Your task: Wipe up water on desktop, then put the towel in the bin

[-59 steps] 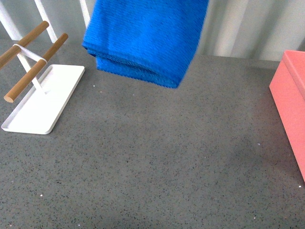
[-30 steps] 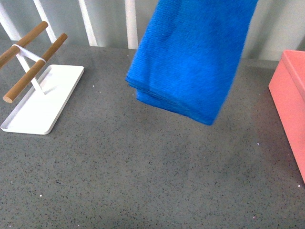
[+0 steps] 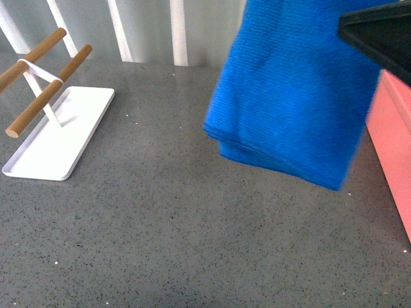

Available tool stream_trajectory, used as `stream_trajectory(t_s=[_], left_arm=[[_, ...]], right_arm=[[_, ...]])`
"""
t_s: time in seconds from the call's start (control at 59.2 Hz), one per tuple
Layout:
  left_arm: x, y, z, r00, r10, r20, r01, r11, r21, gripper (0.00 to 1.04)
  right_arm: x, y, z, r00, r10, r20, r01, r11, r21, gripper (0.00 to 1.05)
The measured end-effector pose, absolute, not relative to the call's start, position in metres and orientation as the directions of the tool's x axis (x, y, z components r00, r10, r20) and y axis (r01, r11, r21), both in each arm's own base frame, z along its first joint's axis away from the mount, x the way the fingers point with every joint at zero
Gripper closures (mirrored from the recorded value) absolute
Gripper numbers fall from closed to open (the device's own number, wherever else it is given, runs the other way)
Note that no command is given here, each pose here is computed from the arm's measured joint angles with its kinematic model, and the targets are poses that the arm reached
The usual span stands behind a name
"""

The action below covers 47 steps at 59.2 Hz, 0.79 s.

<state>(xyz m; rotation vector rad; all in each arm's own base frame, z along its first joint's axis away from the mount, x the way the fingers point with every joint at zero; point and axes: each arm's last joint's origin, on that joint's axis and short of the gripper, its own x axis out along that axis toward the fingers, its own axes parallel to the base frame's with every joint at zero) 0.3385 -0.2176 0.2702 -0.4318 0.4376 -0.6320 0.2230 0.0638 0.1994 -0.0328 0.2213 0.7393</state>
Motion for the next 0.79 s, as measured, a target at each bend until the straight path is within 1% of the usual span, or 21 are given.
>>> stream_trajectory(t_s=[0.169,0.372,0.676,0.744,0.794], left_arm=[[0.339,-0.216,0.271,0.723,-0.643,-0.252,0.466,0.723,-0.509,0.99],[0.339,-0.217,0.271,0.709,-0.659,-0.251,0.473,0.708,-0.525,0.99],[0.339,-0.212,0.276,0.714,-0.658,-0.239,0.469,0.703,-0.535,0.99],[0.339,-0.212,0.276,0.713,-0.659,-0.239,0.469,0.702,-0.536,0.99],[0.339,-0.212,0.276,0.714,-0.658,-0.239,0.468,0.702,-0.536,0.99]], right_arm=[[0.227,0.073,0.195,0.747,0.622,-0.235,-0.626,0.777,0.068,0.07],[0.238,0.081,0.189,0.747,0.632,-0.205,-0.631,0.772,0.081,0.07],[0.264,0.089,0.187,0.758,0.631,-0.168,-0.622,0.776,0.109,0.07],[0.268,0.090,0.190,0.765,0.626,-0.150,-0.617,0.780,0.108,0.15],[0.270,0.091,0.193,0.767,0.628,-0.133,-0.618,0.778,0.108,0.24]])
